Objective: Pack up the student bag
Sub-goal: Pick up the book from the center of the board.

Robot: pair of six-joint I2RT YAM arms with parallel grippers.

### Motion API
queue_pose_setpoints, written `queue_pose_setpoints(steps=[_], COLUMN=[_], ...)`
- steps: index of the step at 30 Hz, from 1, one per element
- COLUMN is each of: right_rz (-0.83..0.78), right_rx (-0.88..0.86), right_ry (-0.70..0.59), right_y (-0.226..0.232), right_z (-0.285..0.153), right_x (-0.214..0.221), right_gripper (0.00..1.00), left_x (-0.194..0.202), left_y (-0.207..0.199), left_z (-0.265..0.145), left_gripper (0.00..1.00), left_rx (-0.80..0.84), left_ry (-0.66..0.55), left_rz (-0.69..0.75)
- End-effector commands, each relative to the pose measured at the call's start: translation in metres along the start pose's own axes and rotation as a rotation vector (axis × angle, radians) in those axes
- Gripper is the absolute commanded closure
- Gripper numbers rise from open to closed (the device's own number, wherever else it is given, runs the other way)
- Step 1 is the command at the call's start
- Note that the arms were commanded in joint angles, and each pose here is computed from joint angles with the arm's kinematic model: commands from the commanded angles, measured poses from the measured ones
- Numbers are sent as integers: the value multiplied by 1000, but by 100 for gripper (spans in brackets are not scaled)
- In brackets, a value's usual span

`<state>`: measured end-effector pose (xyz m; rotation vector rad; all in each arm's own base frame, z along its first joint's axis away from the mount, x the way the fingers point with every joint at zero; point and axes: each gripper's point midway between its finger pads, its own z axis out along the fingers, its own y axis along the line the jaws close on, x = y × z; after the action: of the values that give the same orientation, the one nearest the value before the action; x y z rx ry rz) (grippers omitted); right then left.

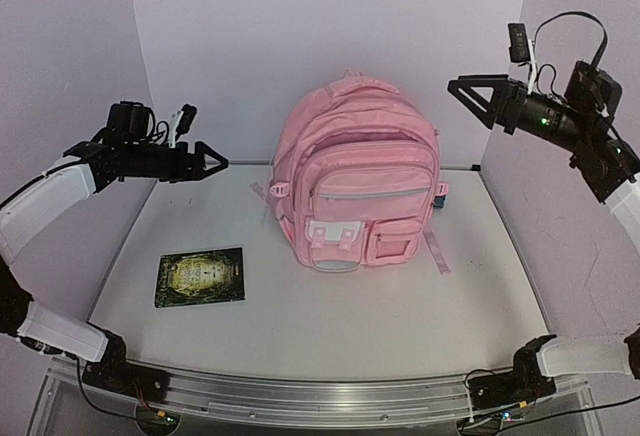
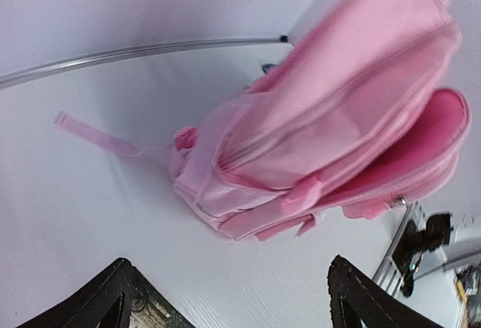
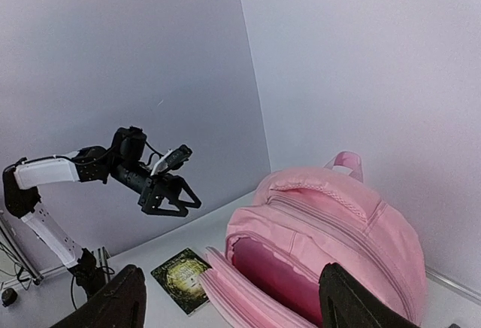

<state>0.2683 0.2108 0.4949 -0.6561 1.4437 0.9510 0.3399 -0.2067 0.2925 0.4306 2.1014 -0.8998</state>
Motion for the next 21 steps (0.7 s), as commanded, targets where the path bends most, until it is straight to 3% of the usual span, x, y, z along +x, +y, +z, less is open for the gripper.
queue_pose_setpoints(steps=[1, 6, 10, 14, 21], right_rz=[125, 201, 257, 306, 248], right_rx=[36, -6, -19, -68, -117], right_ry=[-25, 62, 106, 127, 210], right_y=[9, 44, 58, 75, 104], right_z=[9, 36, 43, 47, 52], right_x=[15, 74, 108, 136, 175], right_gripper=[22, 25, 25, 25, 24], left_x=[30, 82, 93, 88, 123], left_y=[81, 152, 184, 201, 227], left_z=[-21, -32, -20, 4, 49], left_gripper=[10, 9, 10, 14, 21], left_rx=[-207, -356, -449, -413, -378], left_ry=[-29, -17, 23, 58, 216], left_rz=[-356, -591, -532, -485, -541])
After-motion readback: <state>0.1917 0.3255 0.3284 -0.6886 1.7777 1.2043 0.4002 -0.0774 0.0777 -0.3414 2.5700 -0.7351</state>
